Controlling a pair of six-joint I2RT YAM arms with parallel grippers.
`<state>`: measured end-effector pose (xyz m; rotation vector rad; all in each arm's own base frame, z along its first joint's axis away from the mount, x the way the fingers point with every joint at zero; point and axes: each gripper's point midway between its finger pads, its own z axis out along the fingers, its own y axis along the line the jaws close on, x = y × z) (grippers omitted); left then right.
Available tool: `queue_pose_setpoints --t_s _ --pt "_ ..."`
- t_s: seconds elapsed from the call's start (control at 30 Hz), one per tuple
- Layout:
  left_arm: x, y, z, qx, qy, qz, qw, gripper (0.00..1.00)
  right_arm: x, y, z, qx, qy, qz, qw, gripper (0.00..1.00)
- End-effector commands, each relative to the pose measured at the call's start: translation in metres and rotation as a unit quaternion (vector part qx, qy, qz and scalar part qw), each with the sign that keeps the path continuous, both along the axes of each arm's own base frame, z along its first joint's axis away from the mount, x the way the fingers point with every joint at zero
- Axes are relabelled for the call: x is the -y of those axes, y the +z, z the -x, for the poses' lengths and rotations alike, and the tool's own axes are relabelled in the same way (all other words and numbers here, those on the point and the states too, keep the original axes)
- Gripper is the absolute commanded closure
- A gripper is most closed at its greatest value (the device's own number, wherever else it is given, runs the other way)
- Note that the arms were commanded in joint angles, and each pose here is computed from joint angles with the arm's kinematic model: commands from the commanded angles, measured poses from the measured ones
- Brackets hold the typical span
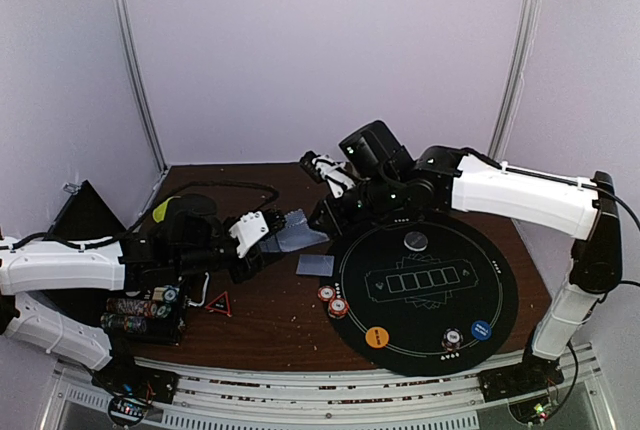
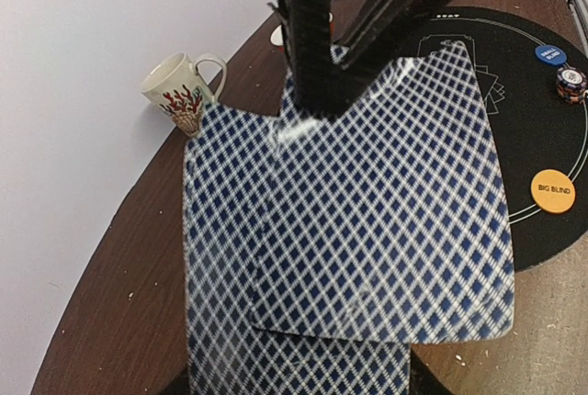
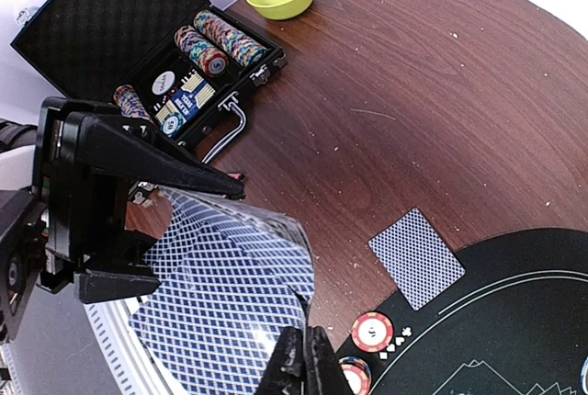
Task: Distribute texas hold em gaming equipment
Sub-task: Pick up the poker card from the face-down deck piles.
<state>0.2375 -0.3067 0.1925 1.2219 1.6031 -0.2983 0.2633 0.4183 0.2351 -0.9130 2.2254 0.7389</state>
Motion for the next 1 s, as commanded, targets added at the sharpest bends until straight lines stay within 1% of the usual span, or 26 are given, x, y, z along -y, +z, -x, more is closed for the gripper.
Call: queue_pose_setpoints --t_s 0.0,0.07,0.4,0.53,0.67,0.73,0.83,0.87,0.97 --pt "0.005 0.023 -0.005 0.026 0.001 0.037 0.999 0.52 0.009 0.016 0.006 0.003 -0.004 0.002 1.0 0.98" --pt "0.005 0.023 -0.005 0.026 0.001 0.037 0.999 0.52 0.01 0.018 0.007 0.002 -0.002 0.002 1.0 1.0" --pt "0.005 0.022 -0.005 0.025 0.001 0.035 0.999 0.52 0.015 0.037 0.013 0.01 0.007 -0.006 1.0 1.0" --pt "0.005 0.022 -0.005 0.025 0.0 0.036 0.999 0.52 0.013 0.059 0.018 0.013 0.023 -0.046 0.999 1.0" --pt "0.006 0.022 -0.004 0.024 0.0 0.036 0.999 0.52 0.019 0.083 0.014 0.008 0.021 -0.096 0.995 1.0" --pt "0.005 0.023 -0.005 0.025 0.001 0.037 0.999 0.52 0.03 0.092 0.009 0.003 0.007 -0.111 0.994 1.0" --pt "0.005 0.024 -0.004 0.025 0.001 0.038 0.999 0.52 0.06 0.097 -0.001 -0.005 -0.034 -0.125 0.992 1.0" --pt "0.005 0.025 -0.004 0.026 0.001 0.038 0.999 0.52 0.076 0.102 -0.005 -0.006 -0.056 -0.133 0.99 1.0" --pt "0.005 0.024 -0.005 0.024 0.002 0.038 0.999 0.52 0.137 0.076 -0.022 -0.034 -0.152 -0.116 0.981 1.0"
